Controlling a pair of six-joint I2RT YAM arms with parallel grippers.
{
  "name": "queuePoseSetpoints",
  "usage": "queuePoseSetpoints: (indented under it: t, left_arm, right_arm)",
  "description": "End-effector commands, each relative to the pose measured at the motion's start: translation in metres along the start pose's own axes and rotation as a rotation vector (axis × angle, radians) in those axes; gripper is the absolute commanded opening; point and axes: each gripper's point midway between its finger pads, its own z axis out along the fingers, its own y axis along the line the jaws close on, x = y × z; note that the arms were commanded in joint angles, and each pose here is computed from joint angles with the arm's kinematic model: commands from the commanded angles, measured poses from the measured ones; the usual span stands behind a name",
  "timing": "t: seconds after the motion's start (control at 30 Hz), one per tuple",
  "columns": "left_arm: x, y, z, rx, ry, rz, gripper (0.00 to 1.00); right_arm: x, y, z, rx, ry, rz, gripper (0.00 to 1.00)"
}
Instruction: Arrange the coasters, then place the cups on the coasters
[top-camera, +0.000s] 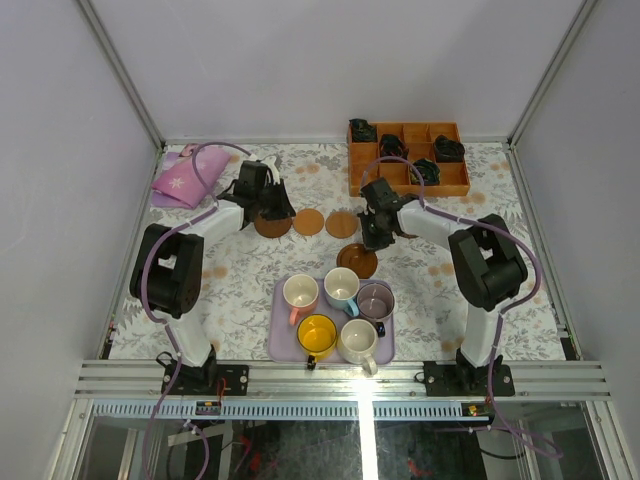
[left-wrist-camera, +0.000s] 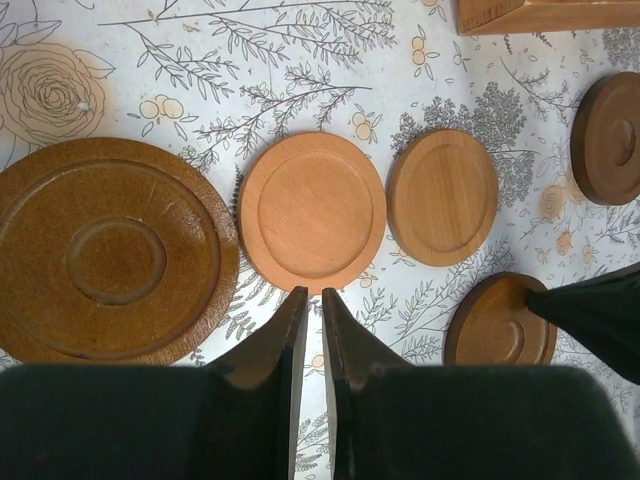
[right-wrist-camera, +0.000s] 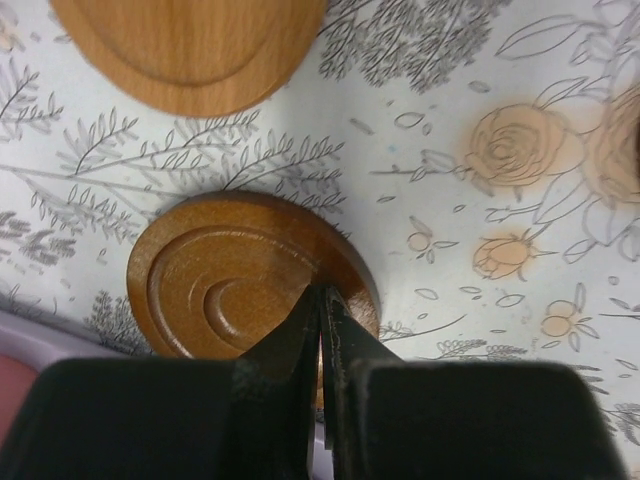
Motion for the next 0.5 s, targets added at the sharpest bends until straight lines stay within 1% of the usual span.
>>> queuePoseSetpoints:
  t: [0.0, 0.07, 0.27, 0.47]
  left_arm:
    - [-0.003, 0.005, -0.001, -0.016, -0.023, -0.007, 0.1]
    - [-0.001, 0.006, -0.001, -0.018, -0.019, -0.006, 0.11]
    - [0.002, 0.01, -0.001, -0.035, -0.013, -0.004, 0.12]
    - [0.003, 0.013, -0.003, -0.051, -0.009, 0.006, 0.13]
  right_arm:
    - [0.011, -0.041, 0.014, 0.212, 0.075, 0.016, 0.01]
    - [0.008, -0.054, 0.017, 0.258, 0.084, 0.037, 0.0]
    - [-0.014, -0.08, 0.023, 0.291, 0.064, 0.115, 0.0]
    - [-0.04, -0.1, 0.026, 0.314, 0.03, 0.136, 0.0]
